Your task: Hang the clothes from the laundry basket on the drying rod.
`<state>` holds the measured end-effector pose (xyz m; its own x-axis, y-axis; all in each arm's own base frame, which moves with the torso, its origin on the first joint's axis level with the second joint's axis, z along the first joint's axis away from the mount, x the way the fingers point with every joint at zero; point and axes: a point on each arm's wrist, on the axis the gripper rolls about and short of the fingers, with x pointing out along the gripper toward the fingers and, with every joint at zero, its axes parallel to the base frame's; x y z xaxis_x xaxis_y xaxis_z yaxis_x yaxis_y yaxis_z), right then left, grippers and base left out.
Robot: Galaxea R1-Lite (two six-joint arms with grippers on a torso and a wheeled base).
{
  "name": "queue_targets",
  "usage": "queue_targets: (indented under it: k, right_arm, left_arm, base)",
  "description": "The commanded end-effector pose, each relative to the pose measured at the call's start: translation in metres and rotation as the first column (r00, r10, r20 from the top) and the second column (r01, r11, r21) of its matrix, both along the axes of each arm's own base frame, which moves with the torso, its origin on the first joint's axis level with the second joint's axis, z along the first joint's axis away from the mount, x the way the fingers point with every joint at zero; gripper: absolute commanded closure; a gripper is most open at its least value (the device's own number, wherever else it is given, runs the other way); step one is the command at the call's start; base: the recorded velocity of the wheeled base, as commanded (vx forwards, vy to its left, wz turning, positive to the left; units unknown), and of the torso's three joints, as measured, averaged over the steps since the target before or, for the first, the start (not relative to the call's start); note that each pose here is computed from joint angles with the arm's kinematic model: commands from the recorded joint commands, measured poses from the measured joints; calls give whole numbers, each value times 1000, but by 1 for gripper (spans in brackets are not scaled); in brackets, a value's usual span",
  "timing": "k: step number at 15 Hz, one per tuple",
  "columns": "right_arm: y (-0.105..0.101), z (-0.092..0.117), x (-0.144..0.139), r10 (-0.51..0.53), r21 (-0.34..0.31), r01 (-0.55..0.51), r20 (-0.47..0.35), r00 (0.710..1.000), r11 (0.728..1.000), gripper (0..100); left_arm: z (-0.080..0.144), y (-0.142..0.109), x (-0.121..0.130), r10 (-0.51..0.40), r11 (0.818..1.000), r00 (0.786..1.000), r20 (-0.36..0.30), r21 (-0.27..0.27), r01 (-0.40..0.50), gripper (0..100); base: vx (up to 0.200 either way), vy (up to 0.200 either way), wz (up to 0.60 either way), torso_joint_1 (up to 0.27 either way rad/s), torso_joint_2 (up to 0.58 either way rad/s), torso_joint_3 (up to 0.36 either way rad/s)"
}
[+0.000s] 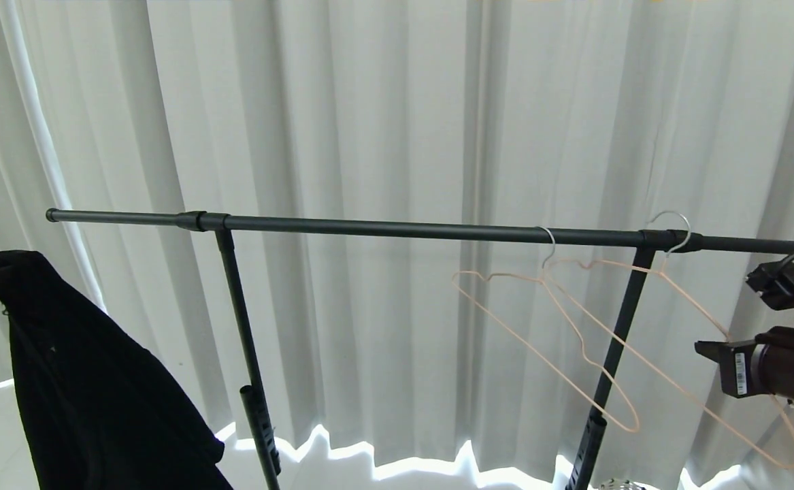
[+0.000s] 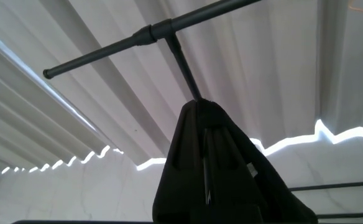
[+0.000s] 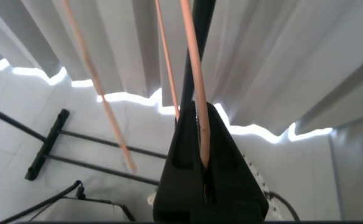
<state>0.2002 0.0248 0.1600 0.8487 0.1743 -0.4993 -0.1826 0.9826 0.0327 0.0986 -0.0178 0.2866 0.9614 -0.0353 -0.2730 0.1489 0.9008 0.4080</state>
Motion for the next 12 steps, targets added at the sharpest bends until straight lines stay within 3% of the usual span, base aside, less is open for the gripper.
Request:
queue_targets:
  k: [1, 7, 10, 12]
  right_arm:
    - [-2, 11, -19, 1, 1, -1, 39, 999, 1000, 100]
    - [-6, 27, -58, 23, -24, -22, 68, 997, 999, 100]
    - [-5, 41, -73, 67, -33, -63, 158, 985, 997, 100]
    - [4, 47, -86, 152, -29, -150, 206, 967, 988, 100]
  left_arm:
    - [0, 0, 0, -1, 1000, 1000, 2, -1, 1, 100]
    - [-2, -1, 4, -10, 1000, 1000, -15, 2, 10, 100]
    - [-4, -3, 14, -7, 1000, 999, -45, 9, 7, 100]
    - [-4, -4, 19, -10, 1000, 998, -54, 10, 10, 100]
  base:
    - [-200, 0, 0, -7, 2, 2]
    - [-200, 0, 0, -4, 2, 2]
    - [0, 0, 0, 0, 0, 0]
    - [0, 0, 0, 0, 0, 0]
